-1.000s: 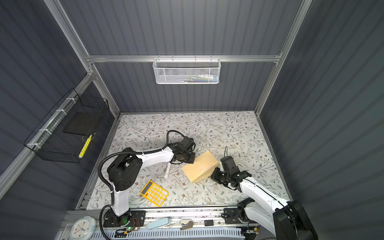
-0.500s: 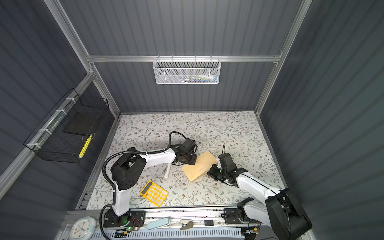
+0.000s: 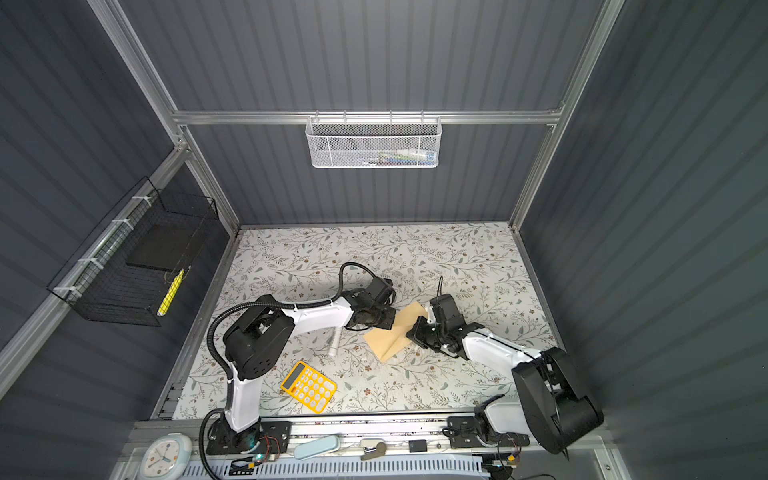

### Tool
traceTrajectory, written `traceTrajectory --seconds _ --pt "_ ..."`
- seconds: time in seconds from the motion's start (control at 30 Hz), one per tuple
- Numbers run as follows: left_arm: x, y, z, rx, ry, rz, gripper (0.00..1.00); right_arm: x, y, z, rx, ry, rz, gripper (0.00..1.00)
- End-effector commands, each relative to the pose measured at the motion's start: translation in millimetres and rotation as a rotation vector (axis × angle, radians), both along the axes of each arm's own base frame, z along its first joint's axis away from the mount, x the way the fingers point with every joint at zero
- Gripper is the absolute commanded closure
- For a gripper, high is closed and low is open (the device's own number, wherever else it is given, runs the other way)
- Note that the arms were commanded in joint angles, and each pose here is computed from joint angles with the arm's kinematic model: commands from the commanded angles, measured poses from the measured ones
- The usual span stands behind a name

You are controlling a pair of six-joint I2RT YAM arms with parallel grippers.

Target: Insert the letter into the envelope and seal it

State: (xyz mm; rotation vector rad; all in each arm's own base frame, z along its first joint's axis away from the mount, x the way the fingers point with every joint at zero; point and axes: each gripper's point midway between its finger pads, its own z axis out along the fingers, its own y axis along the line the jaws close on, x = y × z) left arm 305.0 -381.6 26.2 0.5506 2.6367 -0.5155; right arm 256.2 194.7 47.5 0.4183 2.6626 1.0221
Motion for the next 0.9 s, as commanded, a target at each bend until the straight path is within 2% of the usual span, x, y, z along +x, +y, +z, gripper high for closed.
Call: traceTrajectory --seconds 0.0,0.4,0.63,0.73,0.87 --pt "-21.6 17.6 -41.1 0.101 0.081 -0.025 0.91 12.6 7.9 4.4 0.026 -0.02 0.008 1.0" --pt "-24.0 15.6 -44.8 0.09 0.085 -0.027 0.91 13.3 6.8 -35.5 -0.015 0.07 -0.016 1.0" --pt "-22.9 7.7 -35.2 0.043 0.072 -0.038 0.91 -0.7 -6.8 -59.5 -0.123 0.138 -0.042 1.0" --pt "-20.4 0.0 -14.9 -0.014 0.053 -0.033 0.91 -4.1 -16.4 -65.6 -0.184 0.145 -0.063 1.0" --pt "-14.9 -12.8 28.1 -0.111 0.008 -0.034 0.89 -6.4 -20.7 -68.0 -0.203 0.148 -0.073 1.0"
